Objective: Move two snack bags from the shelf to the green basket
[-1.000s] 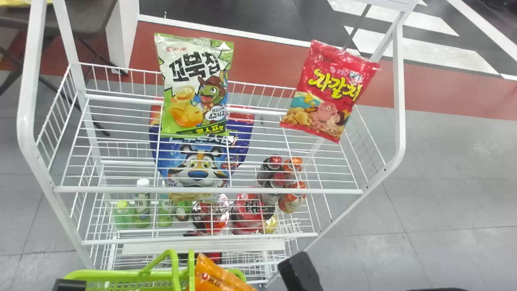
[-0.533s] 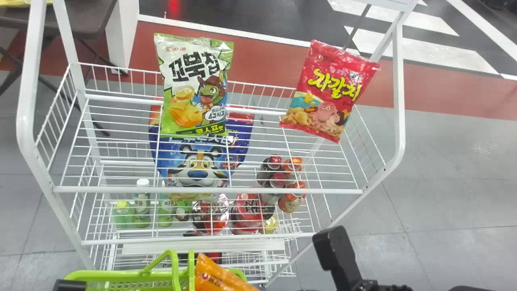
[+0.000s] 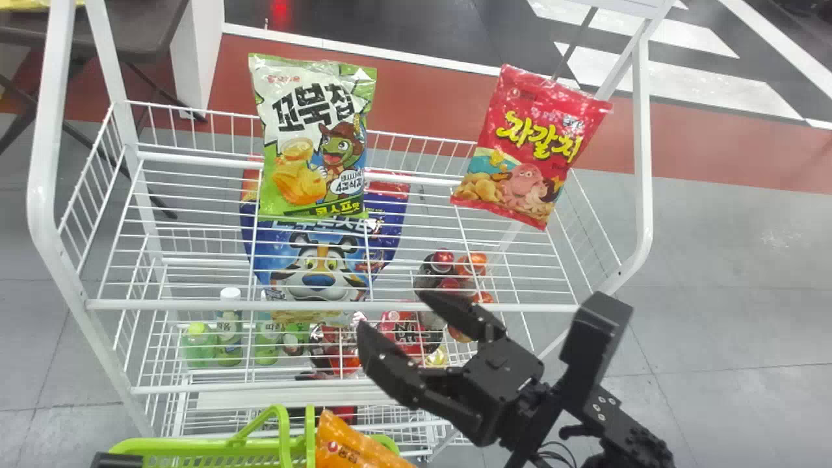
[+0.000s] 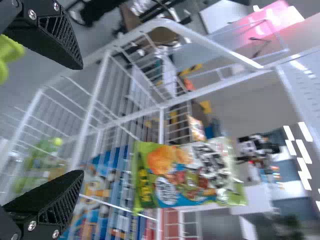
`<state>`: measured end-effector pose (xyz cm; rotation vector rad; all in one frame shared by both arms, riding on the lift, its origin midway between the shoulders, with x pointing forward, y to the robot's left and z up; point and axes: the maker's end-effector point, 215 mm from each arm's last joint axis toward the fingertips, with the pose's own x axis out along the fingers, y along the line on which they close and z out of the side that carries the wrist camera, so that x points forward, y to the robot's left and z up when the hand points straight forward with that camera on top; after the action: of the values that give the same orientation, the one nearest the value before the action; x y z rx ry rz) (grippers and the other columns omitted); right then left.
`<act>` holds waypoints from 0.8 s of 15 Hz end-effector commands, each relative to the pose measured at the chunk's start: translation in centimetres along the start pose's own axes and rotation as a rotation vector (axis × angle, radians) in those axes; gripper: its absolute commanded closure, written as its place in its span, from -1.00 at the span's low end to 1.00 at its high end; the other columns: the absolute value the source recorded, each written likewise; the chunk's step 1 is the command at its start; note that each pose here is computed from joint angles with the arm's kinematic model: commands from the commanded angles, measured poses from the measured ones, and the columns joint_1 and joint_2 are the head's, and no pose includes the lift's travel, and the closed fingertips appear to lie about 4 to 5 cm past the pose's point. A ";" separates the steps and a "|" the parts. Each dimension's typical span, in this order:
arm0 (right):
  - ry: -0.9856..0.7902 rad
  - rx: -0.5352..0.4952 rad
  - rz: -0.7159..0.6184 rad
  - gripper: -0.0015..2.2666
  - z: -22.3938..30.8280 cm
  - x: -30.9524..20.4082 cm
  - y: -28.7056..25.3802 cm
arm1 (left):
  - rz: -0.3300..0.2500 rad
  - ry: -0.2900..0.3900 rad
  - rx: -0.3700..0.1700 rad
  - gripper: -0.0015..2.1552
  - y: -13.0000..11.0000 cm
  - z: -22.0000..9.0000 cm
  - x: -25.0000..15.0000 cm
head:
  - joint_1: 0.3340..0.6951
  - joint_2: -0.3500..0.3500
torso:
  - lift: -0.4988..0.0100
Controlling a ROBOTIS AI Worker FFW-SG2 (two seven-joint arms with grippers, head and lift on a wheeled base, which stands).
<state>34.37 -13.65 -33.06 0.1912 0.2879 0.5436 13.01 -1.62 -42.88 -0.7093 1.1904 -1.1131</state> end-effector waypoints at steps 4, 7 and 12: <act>-0.206 -0.059 -0.169 -0.92 2.8 -2.2 -3.7 | -0.007 -0.011 0.002 0.97 0.0 -0.4 0.0 | 1.00 -1.00 | 0.89; -0.209 -0.068 -0.219 -0.92 2.2 -2.8 -3.6 | -0.019 -0.014 0.002 0.97 -0.1 -0.4 0.2 | 1.00 -1.00 | 0.89; -0.223 -0.052 -0.299 -0.91 2.5 -2.9 -4.0 | -0.019 -0.015 -0.001 0.97 -0.2 -0.8 0.2 | 1.00 -1.00 | 0.89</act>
<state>34.69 -19.00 -31.09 0.1507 0.0810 0.2301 12.31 -1.89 -42.98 -0.7304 1.1751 -1.1247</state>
